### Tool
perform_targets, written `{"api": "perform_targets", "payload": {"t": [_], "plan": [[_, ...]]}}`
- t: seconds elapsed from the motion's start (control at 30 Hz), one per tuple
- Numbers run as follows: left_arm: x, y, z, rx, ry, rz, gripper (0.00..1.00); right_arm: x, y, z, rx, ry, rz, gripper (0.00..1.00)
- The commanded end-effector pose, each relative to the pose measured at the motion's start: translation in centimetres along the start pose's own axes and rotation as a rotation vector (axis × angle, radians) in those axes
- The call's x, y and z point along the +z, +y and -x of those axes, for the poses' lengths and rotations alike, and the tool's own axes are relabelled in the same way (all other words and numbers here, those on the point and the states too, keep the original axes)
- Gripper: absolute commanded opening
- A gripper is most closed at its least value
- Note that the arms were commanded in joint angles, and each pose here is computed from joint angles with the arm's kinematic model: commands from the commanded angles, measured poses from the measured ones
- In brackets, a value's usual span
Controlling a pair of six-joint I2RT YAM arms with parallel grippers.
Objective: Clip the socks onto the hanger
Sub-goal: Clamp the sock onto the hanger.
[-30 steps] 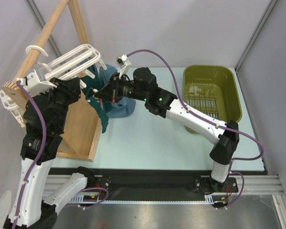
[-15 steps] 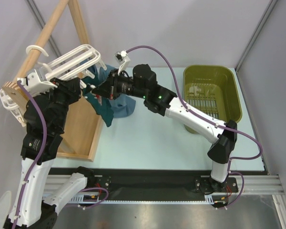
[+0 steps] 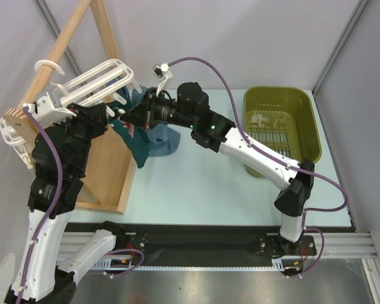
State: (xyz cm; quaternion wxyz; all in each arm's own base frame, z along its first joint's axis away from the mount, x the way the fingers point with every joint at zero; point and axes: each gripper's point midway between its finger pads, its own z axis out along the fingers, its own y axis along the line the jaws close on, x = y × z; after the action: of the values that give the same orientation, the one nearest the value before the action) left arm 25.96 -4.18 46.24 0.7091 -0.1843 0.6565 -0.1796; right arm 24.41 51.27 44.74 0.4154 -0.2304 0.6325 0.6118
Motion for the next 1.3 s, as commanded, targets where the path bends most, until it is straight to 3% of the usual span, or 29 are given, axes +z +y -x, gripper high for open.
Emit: {"api": "perform_targets", "payload": {"t": [0.0, 1.27], "plan": [[-0.9, 0.8, -0.2, -0.106, -0.004, 0.043, 0.00, 0.5, 1.4, 1.6, -0.011, -0.036, 0.054, 0.00], [-1.2, 1.0, -0.2, -0.102, -0.006, 0.044, 0.00, 0.3, 3.9, 3.4, 0.040, -0.090, 0.171, 0.00]]}}
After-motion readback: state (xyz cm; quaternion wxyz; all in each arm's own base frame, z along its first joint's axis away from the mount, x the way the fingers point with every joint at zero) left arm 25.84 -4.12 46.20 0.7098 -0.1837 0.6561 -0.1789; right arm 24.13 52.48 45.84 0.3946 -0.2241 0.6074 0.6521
